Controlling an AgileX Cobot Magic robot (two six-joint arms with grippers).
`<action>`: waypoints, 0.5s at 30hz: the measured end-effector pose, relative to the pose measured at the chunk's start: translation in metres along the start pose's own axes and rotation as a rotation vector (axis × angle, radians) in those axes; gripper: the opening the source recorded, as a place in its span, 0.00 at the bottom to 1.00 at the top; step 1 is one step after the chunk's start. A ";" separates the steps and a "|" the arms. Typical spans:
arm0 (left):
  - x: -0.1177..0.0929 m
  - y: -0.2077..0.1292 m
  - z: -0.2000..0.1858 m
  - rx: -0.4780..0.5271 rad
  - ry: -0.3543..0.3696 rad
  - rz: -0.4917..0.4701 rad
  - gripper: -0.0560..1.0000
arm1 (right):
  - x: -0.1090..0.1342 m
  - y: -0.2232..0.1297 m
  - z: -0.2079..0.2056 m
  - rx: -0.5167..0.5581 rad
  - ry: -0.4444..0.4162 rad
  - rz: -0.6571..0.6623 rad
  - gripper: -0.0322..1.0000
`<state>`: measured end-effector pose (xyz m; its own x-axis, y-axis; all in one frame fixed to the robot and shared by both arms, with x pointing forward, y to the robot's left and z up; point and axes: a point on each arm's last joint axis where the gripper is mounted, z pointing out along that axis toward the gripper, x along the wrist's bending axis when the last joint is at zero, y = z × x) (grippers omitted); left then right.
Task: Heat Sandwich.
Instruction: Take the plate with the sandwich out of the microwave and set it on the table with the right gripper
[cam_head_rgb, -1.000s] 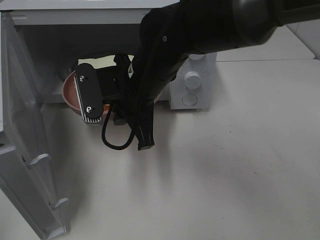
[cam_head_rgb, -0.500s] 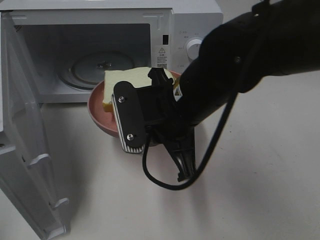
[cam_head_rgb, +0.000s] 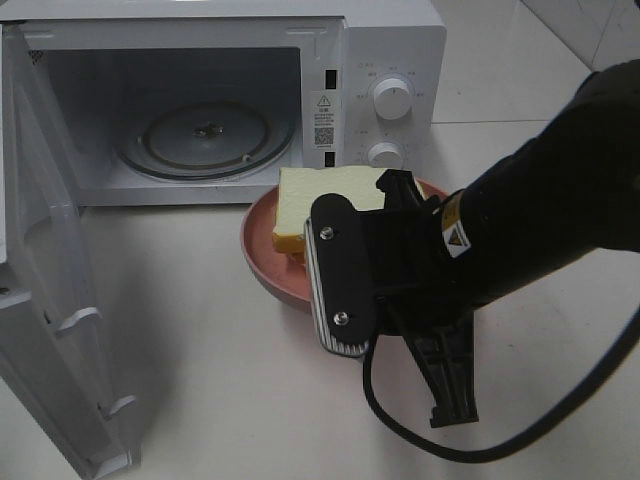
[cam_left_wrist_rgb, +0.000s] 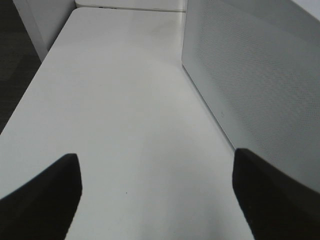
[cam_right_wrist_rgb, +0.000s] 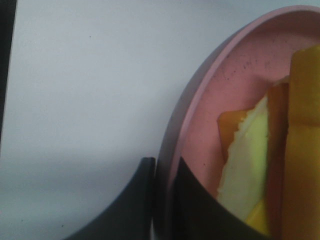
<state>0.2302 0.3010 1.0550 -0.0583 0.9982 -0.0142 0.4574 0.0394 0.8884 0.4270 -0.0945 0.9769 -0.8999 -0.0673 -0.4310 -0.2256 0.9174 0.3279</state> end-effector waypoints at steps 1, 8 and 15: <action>0.000 0.000 0.000 0.000 0.000 0.000 0.79 | 0.001 -0.002 -0.002 0.005 -0.004 0.012 0.11; 0.000 0.000 0.000 0.000 0.000 0.000 0.79 | 0.008 -0.016 -0.015 0.072 -0.045 0.145 0.11; 0.000 0.000 0.000 0.000 0.000 0.000 0.79 | 0.014 -0.031 -0.020 0.165 -0.072 0.240 0.11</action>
<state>0.2302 0.3010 1.0550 -0.0583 0.9982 -0.0142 0.4574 0.0394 0.8884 0.4137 -0.1315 0.9780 -0.8902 0.1820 -0.4176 0.0597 0.9554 0.2891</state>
